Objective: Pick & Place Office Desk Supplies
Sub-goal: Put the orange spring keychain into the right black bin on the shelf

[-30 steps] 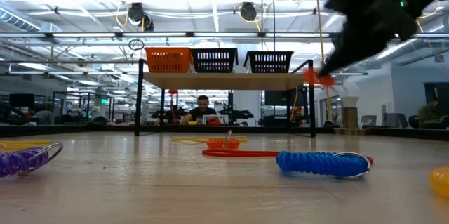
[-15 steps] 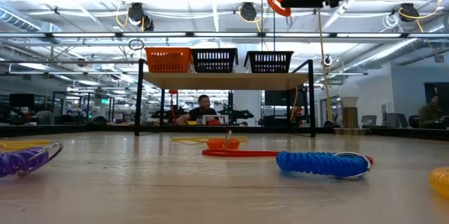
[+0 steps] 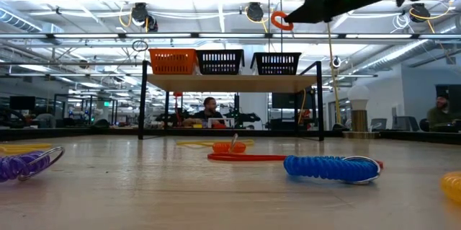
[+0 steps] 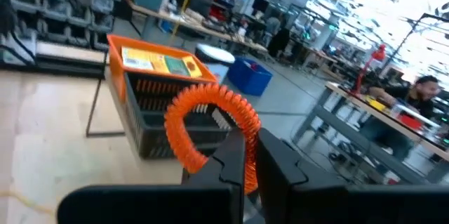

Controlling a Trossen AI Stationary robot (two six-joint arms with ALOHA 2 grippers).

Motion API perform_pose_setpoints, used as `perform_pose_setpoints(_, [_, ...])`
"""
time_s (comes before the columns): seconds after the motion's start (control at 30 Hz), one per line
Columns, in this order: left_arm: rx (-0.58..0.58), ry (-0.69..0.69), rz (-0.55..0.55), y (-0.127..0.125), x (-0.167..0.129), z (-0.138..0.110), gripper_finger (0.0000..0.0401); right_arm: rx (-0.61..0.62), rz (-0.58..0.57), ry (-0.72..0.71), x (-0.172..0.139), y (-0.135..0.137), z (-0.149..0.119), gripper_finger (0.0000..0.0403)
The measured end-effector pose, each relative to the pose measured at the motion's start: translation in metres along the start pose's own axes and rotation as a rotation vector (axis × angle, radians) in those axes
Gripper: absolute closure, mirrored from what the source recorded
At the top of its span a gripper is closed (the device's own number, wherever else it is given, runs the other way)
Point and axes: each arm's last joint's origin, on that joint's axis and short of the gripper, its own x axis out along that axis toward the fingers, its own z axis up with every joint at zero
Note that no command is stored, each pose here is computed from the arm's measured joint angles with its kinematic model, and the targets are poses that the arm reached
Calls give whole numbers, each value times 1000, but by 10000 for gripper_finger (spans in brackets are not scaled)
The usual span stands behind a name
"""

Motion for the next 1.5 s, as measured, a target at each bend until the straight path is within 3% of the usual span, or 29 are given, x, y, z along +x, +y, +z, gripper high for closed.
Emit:
perform_pose_setpoints(0.23, [27,59,5,-9,16,-14,206,7,-52,31,24,-9,-18,391])
perform_pose_setpoints(0.43, [24,45,30,-10,24,-16,206,97,-121,26,36,-19,-26,368])
perform_pose_setpoints(0.6, [3,48,33,-9,24,-16,206,87,-134,30,37,-22,-27,347])
perform_pose_setpoints(0.77, [-2,48,34,-10,24,-16,206,54,-127,30,36,-21,-26,303])
perform_pose_setpoints(1.03, [-31,56,33,-10,24,-17,206,40,-116,20,36,-19,-25,200])
perform_pose_setpoints(1.17, [-23,72,11,-11,24,-19,206,-2,69,-94,27,-4,-12,173])
perform_pose_setpoints(1.33, [-7,81,-59,-13,24,-21,206,-94,339,-154,5,23,0,172])
perform_pose_setpoints(1.5, [-11,69,-138,-15,23,-21,206,-25,664,-159,-15,41,4,191])
